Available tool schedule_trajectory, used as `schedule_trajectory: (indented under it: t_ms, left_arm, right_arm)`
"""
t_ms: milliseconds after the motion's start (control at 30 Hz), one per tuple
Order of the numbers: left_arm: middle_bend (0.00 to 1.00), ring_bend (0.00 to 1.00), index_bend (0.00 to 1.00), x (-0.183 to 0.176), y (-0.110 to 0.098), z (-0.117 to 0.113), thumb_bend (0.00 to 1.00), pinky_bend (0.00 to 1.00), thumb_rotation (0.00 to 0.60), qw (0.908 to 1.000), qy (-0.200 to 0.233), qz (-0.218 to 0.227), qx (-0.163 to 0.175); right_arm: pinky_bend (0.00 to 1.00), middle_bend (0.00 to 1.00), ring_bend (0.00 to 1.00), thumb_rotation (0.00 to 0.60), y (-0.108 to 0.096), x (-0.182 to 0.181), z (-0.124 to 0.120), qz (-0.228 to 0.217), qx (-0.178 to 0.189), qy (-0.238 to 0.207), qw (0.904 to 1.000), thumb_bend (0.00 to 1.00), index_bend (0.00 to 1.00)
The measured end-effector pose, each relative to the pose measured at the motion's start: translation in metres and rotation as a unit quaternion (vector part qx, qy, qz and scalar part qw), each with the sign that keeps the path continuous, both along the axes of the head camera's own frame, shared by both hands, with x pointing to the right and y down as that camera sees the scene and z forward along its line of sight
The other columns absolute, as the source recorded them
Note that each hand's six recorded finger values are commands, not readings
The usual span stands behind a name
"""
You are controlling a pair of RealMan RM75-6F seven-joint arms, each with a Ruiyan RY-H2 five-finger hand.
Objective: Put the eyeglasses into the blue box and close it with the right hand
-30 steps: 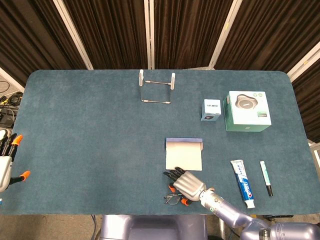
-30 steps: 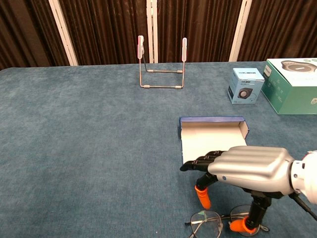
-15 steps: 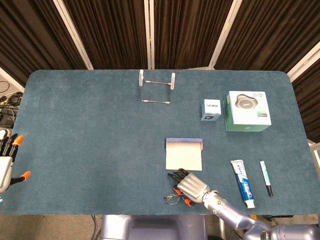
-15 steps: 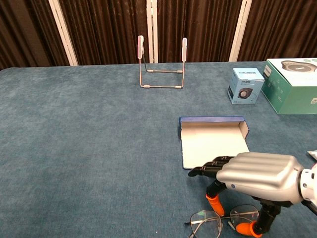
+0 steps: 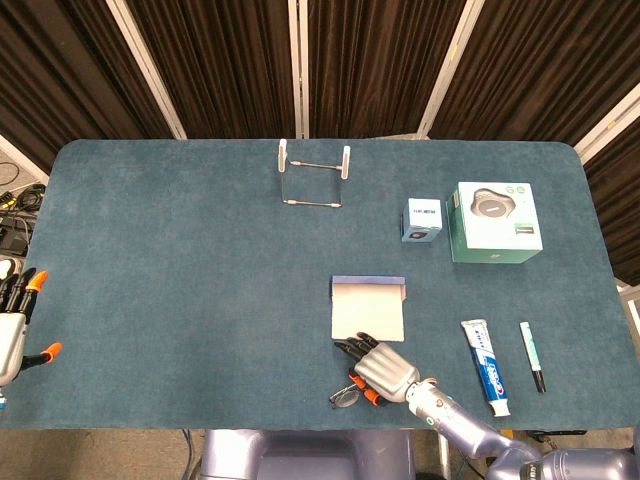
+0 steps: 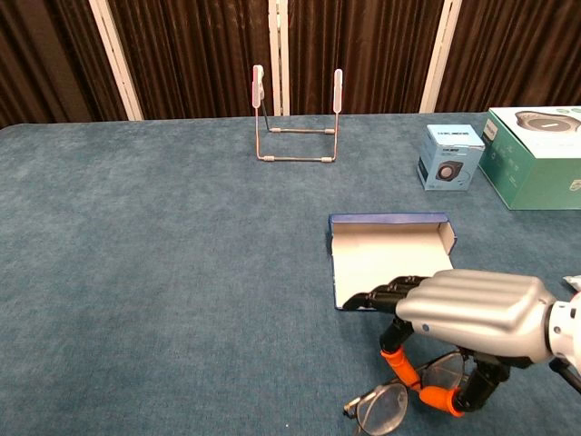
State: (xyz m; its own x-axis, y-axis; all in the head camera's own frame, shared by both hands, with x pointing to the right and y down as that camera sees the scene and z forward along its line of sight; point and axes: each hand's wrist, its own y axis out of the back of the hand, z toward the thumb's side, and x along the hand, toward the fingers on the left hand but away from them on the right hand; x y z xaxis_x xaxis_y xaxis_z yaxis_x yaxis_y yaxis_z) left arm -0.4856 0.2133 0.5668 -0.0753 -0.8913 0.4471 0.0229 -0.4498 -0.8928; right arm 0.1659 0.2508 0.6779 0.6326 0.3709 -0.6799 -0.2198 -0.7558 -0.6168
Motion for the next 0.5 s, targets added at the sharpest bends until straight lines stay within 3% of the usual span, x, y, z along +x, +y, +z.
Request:
schedule_trajectory:
  t_ms: [267,500]
  left_arm:
    - [0.0,0.0,0.0,0.0,-0.001,0.0,0.0,0.0,0.6,1.0,0.004,-0.001,0.0]
    - [0.0,0.0,0.0,-0.005,-0.003,-0.001,0.0,0.0,0.6,0.9999,0.008,-0.01,-0.001]
  right_arm:
    - [0.0,0.0,0.0,0.6,-0.027,-0.003,-0.005,0.053,0.007,-0.02,0.9984,0.38,0.62]
    - [0.0,0.0,0.0,0.6,-0.063,-0.013,0.003,0.101,0.03,-0.022,0.9942,0.38,0.62]
